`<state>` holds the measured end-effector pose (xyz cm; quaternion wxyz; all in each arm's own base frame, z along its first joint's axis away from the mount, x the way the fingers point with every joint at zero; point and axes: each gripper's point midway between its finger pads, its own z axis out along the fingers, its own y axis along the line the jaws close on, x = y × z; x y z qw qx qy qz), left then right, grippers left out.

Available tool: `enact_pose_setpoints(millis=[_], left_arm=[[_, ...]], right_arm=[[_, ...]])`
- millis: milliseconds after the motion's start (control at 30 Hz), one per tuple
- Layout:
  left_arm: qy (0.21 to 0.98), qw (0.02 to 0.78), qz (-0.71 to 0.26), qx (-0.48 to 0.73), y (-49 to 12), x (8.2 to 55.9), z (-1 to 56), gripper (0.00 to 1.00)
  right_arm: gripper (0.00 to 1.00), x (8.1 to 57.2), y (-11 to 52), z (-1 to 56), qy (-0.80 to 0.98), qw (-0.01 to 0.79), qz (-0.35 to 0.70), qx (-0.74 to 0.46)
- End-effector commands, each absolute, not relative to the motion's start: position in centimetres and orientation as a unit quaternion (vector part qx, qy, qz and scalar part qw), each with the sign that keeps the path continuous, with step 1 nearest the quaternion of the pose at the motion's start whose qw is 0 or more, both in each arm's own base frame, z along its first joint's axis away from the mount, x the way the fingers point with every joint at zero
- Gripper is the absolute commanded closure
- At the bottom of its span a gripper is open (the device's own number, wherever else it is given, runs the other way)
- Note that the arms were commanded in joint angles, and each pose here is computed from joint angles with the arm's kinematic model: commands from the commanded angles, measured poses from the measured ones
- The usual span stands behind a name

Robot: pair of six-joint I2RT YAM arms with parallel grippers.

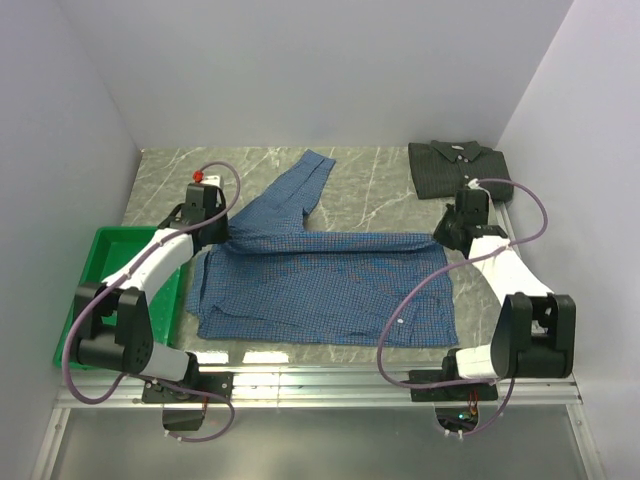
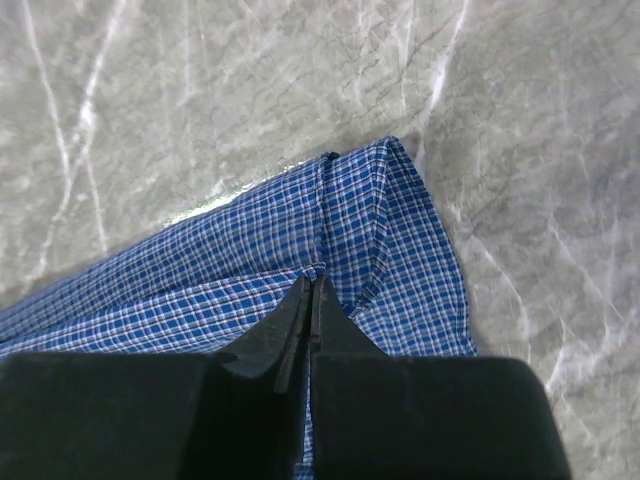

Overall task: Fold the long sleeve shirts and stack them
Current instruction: Fold the shirt

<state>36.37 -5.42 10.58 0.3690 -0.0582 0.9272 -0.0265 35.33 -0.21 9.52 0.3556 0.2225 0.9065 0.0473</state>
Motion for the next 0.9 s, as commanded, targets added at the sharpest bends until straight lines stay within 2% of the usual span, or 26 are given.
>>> enact_pose_setpoints(millis=[0,500,600,800,833,867], left_arm=[[0.917,0.393,-0.011,-0.063,-4.9,36.5,12.1,0.98],[0.931,0.346,0.029,-0.110,-4.2,33.2,9.3,0.98],[0.935,0.335,0.027,-0.114,-4.3,32.8,8.5,0.96],[0.938,0.328,0.013,-0.109,-5.1,32.4,8.6,0.77],[0.936,0.333,0.010,-0.112,-5.1,32.4,9.1,0.58],[0.937,0.332,0.007,-0.111,-5.2,32.2,9.3,0.50]], right_arm=[[1.00,35.0,-2.0,11.0,0.887,0.386,0.016,0.252],[1.00,31.3,-1.4,6.7,0.899,0.319,0.019,0.298],[0.98,30.9,-1.5,5.8,0.901,0.311,0.015,0.301],[0.80,30.8,-1.3,5.3,0.906,0.300,0.014,0.299],[0.69,30.9,-1.3,5.6,0.905,0.302,0.015,0.298],[0.64,30.9,-1.2,6.2,0.904,0.310,0.019,0.293]])
